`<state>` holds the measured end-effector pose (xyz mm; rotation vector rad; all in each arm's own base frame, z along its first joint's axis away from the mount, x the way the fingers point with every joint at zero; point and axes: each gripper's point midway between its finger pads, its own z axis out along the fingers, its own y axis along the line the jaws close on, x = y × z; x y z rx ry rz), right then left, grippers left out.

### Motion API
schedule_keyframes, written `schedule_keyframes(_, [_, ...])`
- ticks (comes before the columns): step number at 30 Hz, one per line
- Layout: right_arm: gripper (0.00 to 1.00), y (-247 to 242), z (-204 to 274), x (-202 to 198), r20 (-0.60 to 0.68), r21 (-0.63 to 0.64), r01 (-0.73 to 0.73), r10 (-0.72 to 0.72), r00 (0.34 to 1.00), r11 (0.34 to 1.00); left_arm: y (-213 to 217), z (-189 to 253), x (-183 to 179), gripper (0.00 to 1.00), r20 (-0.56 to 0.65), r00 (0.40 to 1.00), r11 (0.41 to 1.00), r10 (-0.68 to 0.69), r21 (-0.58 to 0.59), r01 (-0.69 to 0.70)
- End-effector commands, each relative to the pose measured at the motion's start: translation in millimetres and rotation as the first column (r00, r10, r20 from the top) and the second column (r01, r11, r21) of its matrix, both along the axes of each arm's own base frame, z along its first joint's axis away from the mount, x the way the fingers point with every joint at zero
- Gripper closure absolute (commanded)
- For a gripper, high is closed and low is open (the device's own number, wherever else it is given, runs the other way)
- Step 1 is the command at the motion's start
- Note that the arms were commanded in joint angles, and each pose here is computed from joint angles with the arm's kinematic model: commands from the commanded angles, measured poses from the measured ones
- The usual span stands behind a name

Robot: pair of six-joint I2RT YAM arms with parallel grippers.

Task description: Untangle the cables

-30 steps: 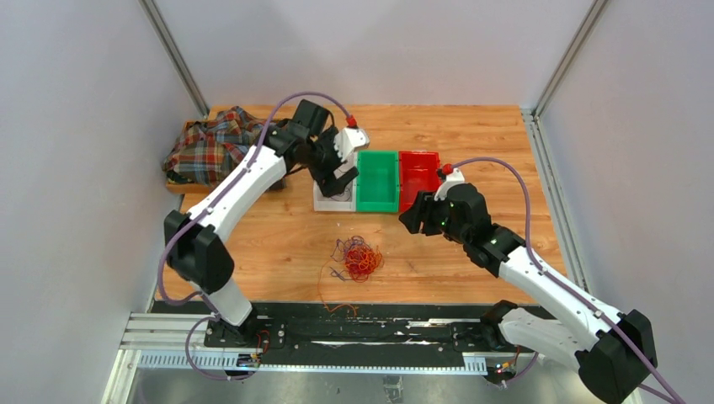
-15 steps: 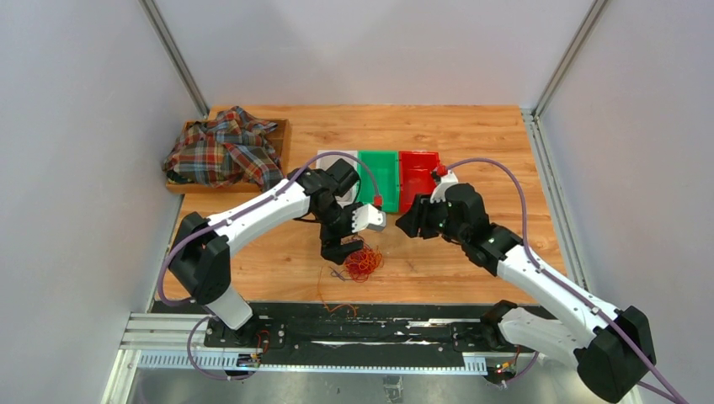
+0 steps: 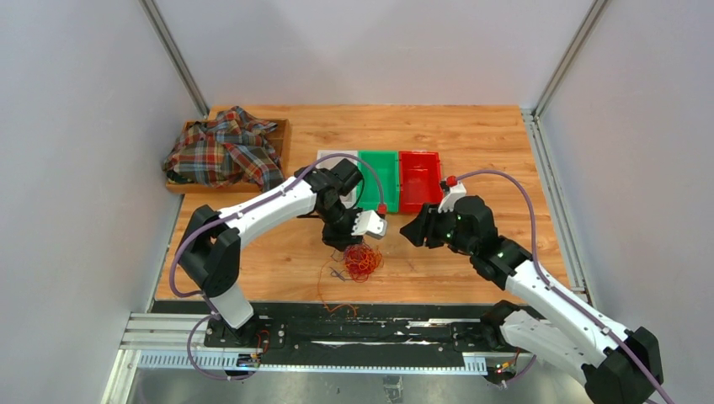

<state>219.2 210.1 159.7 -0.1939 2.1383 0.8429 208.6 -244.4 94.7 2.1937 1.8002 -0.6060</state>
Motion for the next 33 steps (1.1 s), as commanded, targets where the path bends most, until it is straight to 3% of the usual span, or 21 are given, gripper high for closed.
schedule_keyframes(1, [0.54, -4.9, 2.5, 2.2, 0.004, 0.026, 0.032, -0.032, 0.999, 0.999, -8.1, -6.6, 3.2, 0.67, 0.003, 1.0, 0.999, -0.023, -0.03, 0.023])
schedule_keyframes(6, [0.48, -4.1, 7.9, 3.1, 0.018, 0.04, 0.032, -0.032, 0.999, 0.999, -0.8, -7.2, -5.4, 0.91, -0.014, 1.0, 1.0, 0.003, -0.019, -0.003])
schedule_keyframes(10, [0.44, -0.7, 9.9, 5.0, 0.027, 0.052, 0.022, -0.024, 0.999, 0.998, 0.6, 19.9, 1.7, 0.98, 0.052, 0.996, 0.996, 0.077, -0.046, -0.075])
schedule_keyframes(16, [0.41, 1.7, 8.3, 6.5, 0.025, 0.055, 0.015, -0.017, 1.0, 0.998, -3.9, 57.9, -8.8, 0.99, 0.044, 0.992, 0.984, 0.116, -0.139, -0.109])
schedule_keyframes(24, [0.36, 8.3, 22.4, -0.3, 0.073, 0.082, -0.045, 0.039, 0.997, 0.996, -10.6, 73.8, 7.2, 0.99, 0.052, 0.976, 0.97, 0.212, -0.134, -0.204])
schedule_keyframes(29, [0.3, 33.7, 45.7, -8.2, 0.253, 0.022, -0.158, 0.148, 0.956, 0.987, -24.6, 147.3, 45.6, 0.99, 0.14, 0.895, 0.889, 0.423, -0.259, -0.379])
schedule_keyframes(33, [0.3, 49.4, 64.7, -3.5, 0.358, -0.002, -0.154, 0.145, 0.922, 0.988, -26.8, 187.0, 50.0, 0.99, 0.113, 0.841, 0.817, 0.53, -0.334, -0.47])
